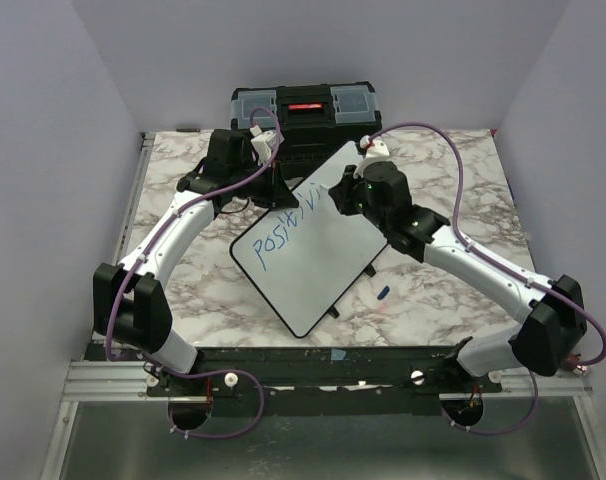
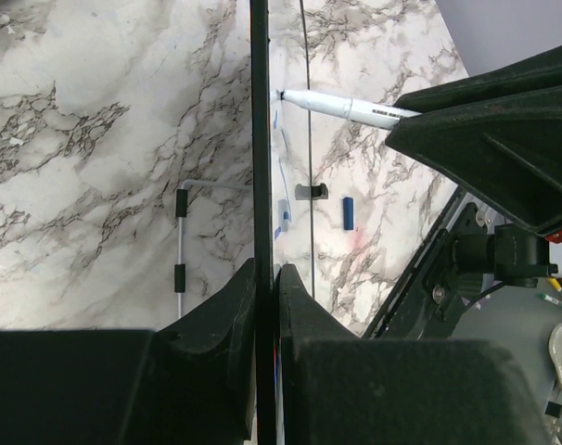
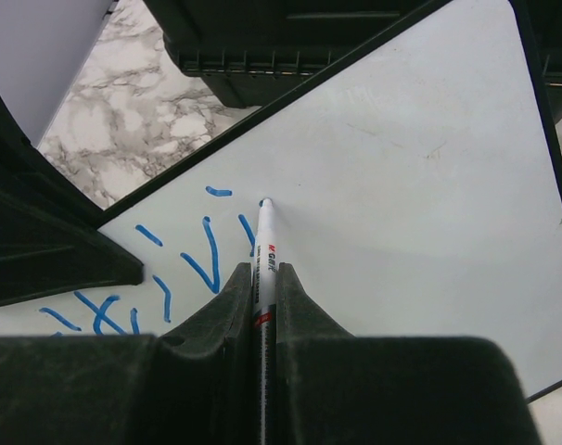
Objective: Write a sentence on the whiteboard
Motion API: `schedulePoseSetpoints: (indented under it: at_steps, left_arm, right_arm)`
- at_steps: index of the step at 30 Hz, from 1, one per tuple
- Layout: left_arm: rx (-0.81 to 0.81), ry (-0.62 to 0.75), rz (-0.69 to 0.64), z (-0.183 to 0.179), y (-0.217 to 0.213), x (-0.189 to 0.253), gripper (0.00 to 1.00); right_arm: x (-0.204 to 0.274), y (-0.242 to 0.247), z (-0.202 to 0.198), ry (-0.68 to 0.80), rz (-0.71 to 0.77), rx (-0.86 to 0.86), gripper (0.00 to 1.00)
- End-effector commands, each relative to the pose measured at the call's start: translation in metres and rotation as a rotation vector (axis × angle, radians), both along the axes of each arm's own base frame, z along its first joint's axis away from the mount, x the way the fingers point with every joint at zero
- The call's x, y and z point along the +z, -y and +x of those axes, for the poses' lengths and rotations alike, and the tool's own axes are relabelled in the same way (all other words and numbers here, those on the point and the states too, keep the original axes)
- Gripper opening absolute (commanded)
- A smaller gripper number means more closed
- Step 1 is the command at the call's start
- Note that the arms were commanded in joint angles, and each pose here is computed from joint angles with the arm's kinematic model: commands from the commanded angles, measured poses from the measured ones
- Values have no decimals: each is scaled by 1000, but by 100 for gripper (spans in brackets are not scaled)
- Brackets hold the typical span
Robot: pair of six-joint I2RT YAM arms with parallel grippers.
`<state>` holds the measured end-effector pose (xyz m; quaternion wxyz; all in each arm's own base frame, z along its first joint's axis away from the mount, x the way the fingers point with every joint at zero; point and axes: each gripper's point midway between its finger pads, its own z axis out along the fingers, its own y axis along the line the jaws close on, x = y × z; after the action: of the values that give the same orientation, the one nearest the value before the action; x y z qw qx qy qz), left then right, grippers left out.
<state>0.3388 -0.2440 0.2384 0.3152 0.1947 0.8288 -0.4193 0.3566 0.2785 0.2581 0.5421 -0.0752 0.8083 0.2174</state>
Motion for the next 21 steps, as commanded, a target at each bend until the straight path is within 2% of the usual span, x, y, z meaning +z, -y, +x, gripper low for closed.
schedulePoseSetpoints:
  at_steps: [1,10,21]
  left_arm:
    - [-59,104,6,-6,4,12,0]
    - [-59,101,8,-4,5,11,0]
    - [-57,101,10,-4,5,11,0]
  right_arm:
    - [-2,5,11,1,-24,-43,1]
    - [10,14,14,27,-41,-83,1]
    - [36,7,7,69,20,-30,1]
